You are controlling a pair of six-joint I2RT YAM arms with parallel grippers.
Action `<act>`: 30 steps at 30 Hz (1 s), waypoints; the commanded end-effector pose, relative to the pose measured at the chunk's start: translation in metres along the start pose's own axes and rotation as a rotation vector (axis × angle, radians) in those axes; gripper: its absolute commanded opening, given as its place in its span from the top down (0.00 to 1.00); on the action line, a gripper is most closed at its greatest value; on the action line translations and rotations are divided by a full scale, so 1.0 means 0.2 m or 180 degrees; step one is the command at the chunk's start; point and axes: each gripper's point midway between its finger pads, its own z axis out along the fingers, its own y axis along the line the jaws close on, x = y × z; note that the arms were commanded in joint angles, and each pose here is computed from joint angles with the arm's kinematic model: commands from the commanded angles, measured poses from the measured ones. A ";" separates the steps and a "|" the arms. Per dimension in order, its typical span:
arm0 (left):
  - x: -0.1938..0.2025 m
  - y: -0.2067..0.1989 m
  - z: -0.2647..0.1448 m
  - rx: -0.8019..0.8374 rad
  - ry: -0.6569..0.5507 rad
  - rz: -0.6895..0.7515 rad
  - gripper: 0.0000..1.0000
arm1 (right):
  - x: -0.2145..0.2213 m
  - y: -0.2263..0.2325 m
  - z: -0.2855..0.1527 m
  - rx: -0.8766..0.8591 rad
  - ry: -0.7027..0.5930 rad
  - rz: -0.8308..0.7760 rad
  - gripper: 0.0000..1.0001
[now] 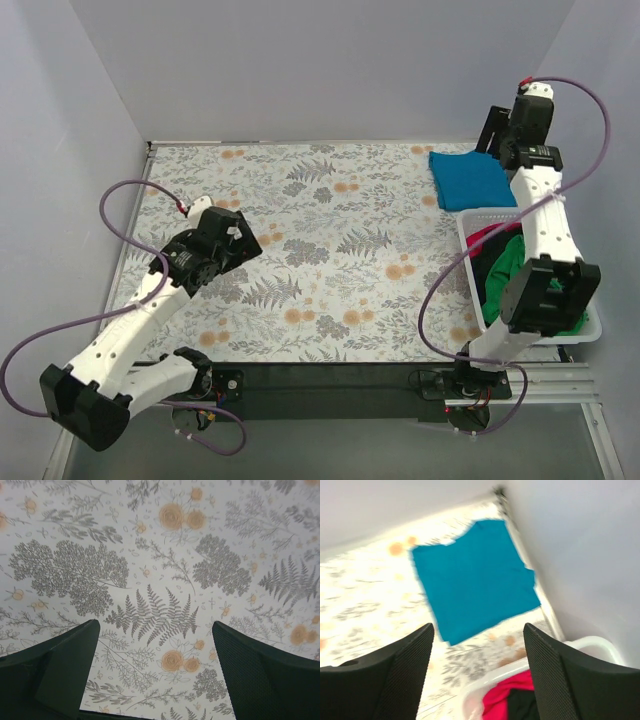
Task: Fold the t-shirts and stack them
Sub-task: Reset both grippers
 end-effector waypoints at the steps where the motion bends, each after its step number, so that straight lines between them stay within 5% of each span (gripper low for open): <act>1: -0.22 0.05 -0.15 -0.0050 -0.0594 -0.0117 0.04 | 0.00 0.17 -0.26 -0.0775 -0.0079 0.0250 0.20; 10: -0.34 0.21 -0.35 -0.0135 -0.1254 -0.0280 0.02 | 0.14 0.10 -0.97 -0.1299 -0.0629 0.0179 0.02; 14: -0.35 0.22 -0.38 -0.0131 -0.1341 -0.0273 0.02 | 0.22 -0.01 -1.26 -0.1256 -0.1065 0.0054 0.02; 20: -0.36 0.32 -0.45 -0.0125 -0.1544 -0.0365 0.02 | 0.38 -0.14 -1.50 -0.1113 -0.1393 0.0032 0.02; 30: -0.41 0.42 -0.75 0.0703 -0.2209 -0.0572 0.02 | 0.55 -0.16 -1.66 -0.1264 -0.1518 0.0145 0.02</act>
